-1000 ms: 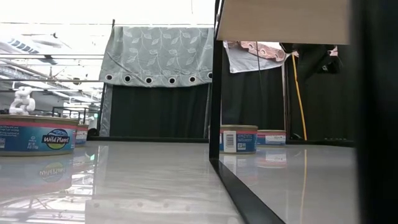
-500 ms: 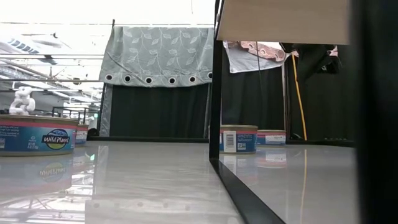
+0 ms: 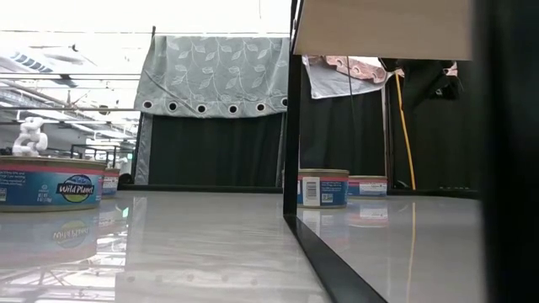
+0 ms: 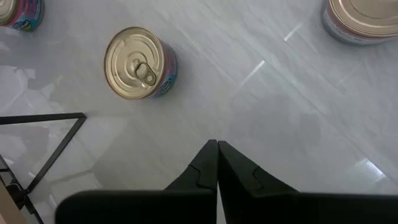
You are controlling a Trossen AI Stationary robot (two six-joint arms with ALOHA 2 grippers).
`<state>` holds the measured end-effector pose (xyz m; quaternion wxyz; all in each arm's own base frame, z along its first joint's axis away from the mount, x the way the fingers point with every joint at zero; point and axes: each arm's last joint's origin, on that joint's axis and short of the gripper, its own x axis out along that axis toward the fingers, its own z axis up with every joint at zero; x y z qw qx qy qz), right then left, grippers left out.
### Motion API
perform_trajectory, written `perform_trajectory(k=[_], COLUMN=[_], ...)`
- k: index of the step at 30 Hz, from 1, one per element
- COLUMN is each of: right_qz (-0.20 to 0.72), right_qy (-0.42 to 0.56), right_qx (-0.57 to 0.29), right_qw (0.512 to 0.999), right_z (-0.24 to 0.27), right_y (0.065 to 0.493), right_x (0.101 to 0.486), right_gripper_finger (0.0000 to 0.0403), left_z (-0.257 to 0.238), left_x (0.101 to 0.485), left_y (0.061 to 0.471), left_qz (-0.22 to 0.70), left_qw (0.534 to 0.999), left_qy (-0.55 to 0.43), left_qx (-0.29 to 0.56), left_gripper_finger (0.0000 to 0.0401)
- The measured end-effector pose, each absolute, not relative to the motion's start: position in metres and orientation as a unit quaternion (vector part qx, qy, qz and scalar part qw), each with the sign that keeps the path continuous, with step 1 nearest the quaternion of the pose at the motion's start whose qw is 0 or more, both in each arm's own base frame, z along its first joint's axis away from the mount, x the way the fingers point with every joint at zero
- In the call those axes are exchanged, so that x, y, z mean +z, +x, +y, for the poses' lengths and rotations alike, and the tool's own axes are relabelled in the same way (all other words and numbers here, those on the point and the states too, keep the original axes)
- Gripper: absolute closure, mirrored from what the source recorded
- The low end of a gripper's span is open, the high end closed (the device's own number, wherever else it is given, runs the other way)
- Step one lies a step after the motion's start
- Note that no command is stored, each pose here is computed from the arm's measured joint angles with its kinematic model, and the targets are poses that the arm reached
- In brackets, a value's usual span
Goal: Stack canned seafood by type on shelf
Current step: Stack the green tuna can on top of the other green tuna can on the shelf
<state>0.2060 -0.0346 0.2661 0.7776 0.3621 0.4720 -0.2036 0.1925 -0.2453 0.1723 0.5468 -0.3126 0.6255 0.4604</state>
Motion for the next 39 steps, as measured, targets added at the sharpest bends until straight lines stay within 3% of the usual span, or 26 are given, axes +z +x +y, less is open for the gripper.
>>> perform_trajectory(k=[39], right_qz=[0.473], right_qy=[0.359], right_qx=[-0.202], right_qw=[0.779], right_z=[-0.035], right_y=[0.206], right_x=[0.266], right_gripper_finger=[0.0403], left_z=[-0.253], left_x=[0.185], left_y=[0.198], left_qz=[0.628], left_qw=[0.559], left_qy=[-0.316], left_qx=[0.440], left_gripper_finger=[0.0400])
